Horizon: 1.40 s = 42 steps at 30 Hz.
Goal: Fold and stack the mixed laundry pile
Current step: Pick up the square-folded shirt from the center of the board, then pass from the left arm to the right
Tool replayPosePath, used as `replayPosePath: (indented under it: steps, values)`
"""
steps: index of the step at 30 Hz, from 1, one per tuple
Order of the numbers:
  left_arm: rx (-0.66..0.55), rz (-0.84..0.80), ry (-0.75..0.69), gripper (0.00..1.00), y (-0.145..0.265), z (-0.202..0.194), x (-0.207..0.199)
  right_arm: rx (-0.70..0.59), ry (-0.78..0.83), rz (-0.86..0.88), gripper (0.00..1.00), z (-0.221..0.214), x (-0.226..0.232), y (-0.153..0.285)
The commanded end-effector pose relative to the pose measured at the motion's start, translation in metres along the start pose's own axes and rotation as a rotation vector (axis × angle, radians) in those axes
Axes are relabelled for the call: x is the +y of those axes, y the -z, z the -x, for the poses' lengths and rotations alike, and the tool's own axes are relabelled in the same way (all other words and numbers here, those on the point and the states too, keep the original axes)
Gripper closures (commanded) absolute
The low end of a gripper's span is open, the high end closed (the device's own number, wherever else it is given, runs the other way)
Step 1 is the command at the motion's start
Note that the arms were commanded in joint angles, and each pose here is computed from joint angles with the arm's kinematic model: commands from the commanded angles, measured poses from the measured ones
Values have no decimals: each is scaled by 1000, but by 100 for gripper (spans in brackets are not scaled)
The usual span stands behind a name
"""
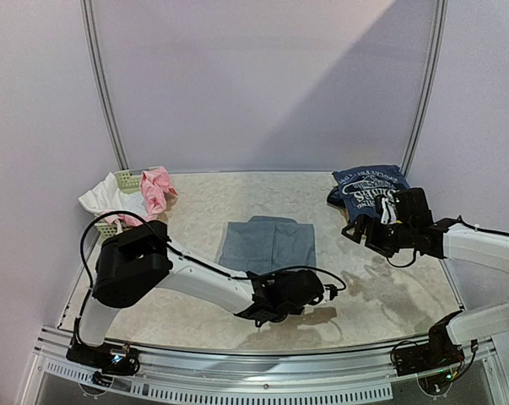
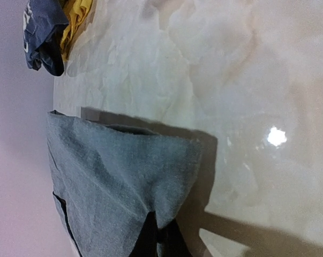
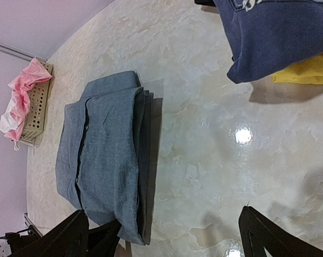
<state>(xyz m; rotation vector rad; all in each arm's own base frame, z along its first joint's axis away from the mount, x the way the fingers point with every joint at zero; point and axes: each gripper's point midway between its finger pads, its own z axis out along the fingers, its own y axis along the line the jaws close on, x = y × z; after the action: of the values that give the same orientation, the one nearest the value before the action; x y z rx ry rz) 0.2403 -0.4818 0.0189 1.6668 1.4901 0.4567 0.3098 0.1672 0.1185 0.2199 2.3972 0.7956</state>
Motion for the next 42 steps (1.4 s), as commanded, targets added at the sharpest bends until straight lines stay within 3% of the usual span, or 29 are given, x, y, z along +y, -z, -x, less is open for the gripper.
replayPosePath:
  steps: [1,17,42]
  values:
    - [-74,-8,127,100,6,3,20,46,-44,71,1,-3,10,-10]
    - [-152,-31,256,100,19,-6,32,151,-152,242,1,-11,34,-44]
    - [-236,-37,373,100,35,-15,57,338,-226,348,1,-43,68,-109]
